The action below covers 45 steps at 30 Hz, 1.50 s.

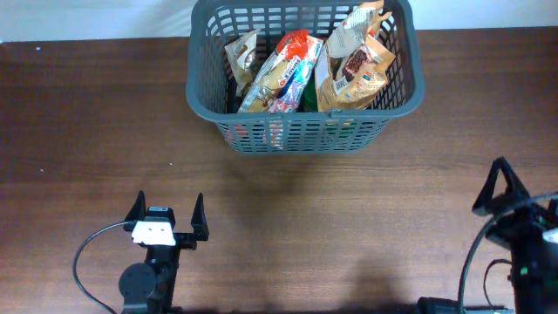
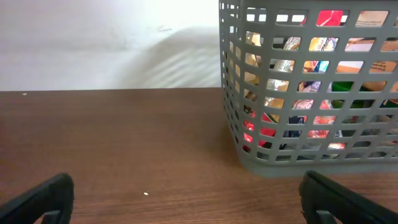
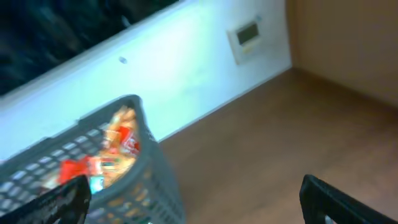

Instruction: Pack container

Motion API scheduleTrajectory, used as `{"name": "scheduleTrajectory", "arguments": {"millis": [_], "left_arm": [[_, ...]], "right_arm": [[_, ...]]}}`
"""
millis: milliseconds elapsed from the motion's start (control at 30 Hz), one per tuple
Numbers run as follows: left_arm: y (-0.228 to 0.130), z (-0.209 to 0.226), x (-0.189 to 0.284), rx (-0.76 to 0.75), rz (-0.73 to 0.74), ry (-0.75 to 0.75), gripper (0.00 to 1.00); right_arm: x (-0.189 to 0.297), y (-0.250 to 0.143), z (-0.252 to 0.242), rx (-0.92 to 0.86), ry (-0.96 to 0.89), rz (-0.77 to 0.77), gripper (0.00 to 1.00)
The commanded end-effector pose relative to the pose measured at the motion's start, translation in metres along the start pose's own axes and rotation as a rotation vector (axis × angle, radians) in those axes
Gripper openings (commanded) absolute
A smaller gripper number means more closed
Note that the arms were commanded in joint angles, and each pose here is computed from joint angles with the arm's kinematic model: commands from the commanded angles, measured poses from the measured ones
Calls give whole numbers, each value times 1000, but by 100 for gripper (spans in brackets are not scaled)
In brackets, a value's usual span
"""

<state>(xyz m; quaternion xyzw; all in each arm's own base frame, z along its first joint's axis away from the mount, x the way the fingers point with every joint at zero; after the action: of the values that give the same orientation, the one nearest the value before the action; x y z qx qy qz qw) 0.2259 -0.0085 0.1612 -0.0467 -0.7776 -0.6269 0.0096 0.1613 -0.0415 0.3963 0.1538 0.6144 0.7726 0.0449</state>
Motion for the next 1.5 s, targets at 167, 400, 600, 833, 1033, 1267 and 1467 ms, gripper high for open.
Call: {"name": "scheduleTrajectory", "arguments": {"millis": [167,400,600,833,1033,1267,1467], "left_arm": [[-1,3,0,-15,-5,13,99],[-1,3,0,-15,-5,13,99],[-1,3,0,-15,-5,13,99],[-1,3,0,-15,-5,13,99],[-1,3,0,-15,-5,13,99],[-1,3,0,-15,-5,13,99],[-1,3,0,-15,-5,13,99]], "right_arm": [[8,-17,9,-3,100,-43,99],[-6,-42,7,-12,119,-117,99],[-20,-70,11,187,166,-170,99],[-40,-115,5,219,161,-130,99],[-49,-141,1,221,164,-159,99],[-58,-159,-2,229,156,-115,99],[-71,-190,-6,240,150,-42,99]]}}
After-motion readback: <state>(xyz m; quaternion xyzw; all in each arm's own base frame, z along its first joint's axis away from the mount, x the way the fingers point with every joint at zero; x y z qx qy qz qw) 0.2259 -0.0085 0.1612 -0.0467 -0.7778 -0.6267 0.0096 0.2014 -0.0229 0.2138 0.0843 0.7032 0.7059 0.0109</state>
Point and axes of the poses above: each gripper's point midway between its finger pads, its own x axis back along the fingers, its own z axis along the line the jaws close on, y = z × x, the point moved 2 cm from there along x, back along the fingers, and after that the axes turned 11 degrees about x, right-handed, at the moved point
